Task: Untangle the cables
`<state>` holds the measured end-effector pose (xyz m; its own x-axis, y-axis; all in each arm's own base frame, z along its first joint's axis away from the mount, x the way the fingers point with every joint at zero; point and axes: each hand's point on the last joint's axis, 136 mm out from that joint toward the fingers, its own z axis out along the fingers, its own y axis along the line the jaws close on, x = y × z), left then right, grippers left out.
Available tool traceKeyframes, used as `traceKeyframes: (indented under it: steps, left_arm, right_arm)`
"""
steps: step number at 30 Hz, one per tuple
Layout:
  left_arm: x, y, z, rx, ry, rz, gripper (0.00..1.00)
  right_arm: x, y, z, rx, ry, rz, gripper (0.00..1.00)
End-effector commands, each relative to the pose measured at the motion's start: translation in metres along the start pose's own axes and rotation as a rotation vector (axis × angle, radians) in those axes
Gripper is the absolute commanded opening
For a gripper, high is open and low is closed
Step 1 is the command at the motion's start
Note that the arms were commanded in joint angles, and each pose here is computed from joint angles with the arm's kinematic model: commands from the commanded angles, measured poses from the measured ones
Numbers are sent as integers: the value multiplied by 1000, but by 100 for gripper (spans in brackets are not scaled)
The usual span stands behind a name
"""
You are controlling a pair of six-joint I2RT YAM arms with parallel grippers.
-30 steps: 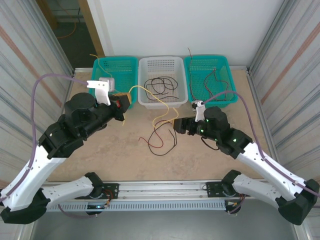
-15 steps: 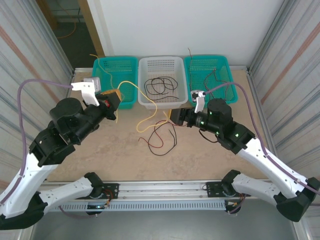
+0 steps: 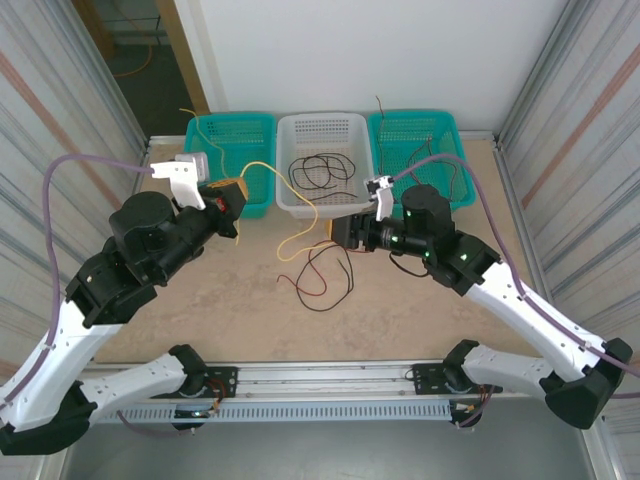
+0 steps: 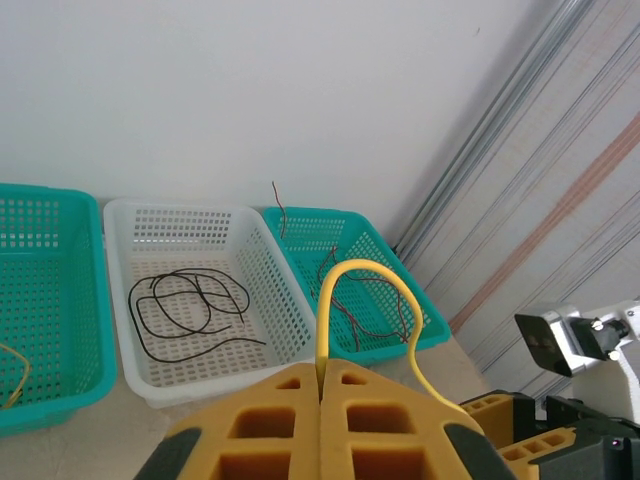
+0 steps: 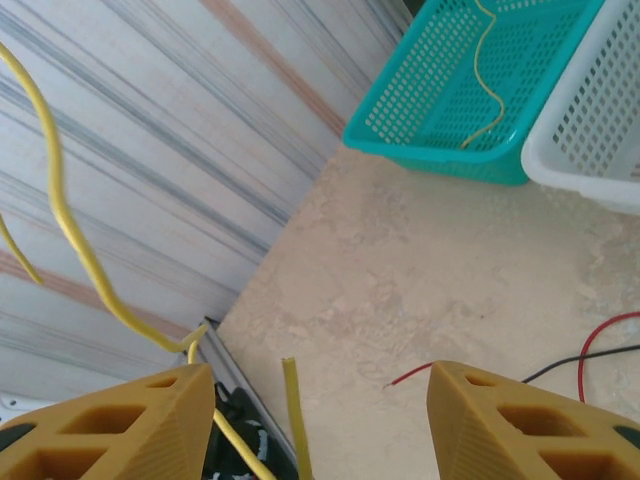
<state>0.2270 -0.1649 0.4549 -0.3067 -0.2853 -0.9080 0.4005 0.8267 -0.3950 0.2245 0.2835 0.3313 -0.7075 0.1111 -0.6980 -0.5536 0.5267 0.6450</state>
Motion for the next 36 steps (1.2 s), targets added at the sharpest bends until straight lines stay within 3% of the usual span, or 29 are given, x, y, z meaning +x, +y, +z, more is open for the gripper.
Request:
traceKeyframes:
  steps: [1, 5, 10, 16, 17, 20, 21, 28, 32, 35, 36]
  left_arm:
    - [-14, -1, -3, 4, -54, -30, 0]
    - [-14, 0, -4, 3, -56, -29, 0]
    - [-16, 1, -2, -6, -59, -19, 0]
    - [-14, 4, 0, -16, -54, -19, 0]
    - [-14, 4, 0, -15, -53, -21, 0]
    - [-14, 3, 1, -9, -53, -22, 0]
    - [-14, 3, 1, -10, -52, -23, 0]
    - [-14, 2, 2, -5, -50, -23, 0]
    - [-15, 2, 1, -5, -54, -25, 0]
    - [-15, 2, 0, -5, -54, -25, 0]
    - [-14, 3, 0, -8, -54, -24, 0]
  right_arm:
    - [10, -2, 5, 9, 42, -14, 59]
    - [9, -3, 6, 14, 39, -19, 39]
    - [4, 0, 2, 9, 16, -41, 0]
    - [1, -1, -1, 6, -2, -41, 0]
    - [1, 0, -1, 3, 2, -39, 3]
    - [0, 0, 0, -1, 1, -32, 36]
    - [0, 0, 0, -1, -1, -31, 40]
    - [-2, 10, -4, -43, -10, -39, 45]
    - [-1, 7, -1, -34, -4, -37, 25]
    - [-2, 8, -1, -38, -11, -44, 0]
    - [-4, 8, -2, -36, -19, -49, 0]
